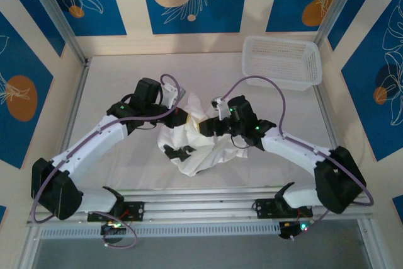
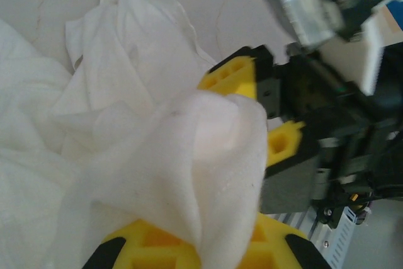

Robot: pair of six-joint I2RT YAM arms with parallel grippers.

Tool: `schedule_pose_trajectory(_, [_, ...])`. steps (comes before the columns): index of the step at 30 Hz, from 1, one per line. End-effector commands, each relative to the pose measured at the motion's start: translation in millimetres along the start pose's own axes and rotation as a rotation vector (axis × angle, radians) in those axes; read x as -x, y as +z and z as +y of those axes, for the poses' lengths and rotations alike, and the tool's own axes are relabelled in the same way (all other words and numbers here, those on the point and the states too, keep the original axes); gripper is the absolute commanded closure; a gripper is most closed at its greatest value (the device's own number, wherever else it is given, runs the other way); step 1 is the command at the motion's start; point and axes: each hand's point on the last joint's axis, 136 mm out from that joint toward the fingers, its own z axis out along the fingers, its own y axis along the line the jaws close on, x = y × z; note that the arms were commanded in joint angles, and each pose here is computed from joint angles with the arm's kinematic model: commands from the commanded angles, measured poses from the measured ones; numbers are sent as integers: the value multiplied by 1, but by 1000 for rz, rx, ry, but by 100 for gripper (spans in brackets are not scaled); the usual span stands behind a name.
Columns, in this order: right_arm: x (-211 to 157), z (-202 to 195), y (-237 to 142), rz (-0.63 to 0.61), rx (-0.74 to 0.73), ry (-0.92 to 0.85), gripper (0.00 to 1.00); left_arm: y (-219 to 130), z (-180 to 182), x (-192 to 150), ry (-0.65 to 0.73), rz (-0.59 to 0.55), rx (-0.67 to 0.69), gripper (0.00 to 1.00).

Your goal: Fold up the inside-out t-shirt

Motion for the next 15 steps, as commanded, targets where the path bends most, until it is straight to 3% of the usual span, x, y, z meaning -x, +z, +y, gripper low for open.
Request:
schedule_pose_trajectory(1, [25, 15, 4, -36, 41, -15, 59, -3, 4, 4, 1, 5, 24, 100])
schedule_pose_trajectory(3, [30, 6, -2, -46, -25, 12, 83, -5, 32, -5, -2, 31, 182, 98])
schedule_pose_trajectory(4, [32, -2, -7, -61, -79, 29, 91, -10, 57, -12, -1, 57, 320, 91])
schedule_pose_trajectory(7, [31, -28, -28, -110, -219, 101, 100, -41, 125, -27, 35, 129, 745, 83])
schedule_pose_trajectory(9, [24, -36, -37, -105, -225, 141, 100, -56, 143, -27, 62, 125, 874, 82])
schedule_pose_trajectory(12, [15, -23, -39, -65, -143, 152, 100, -56, 140, -22, 67, 84, 847, 76])
schedule_pose_trajectory(15, [10, -4, -35, -39, -40, 164, 100, -31, 102, -9, 56, -1, 583, 75])
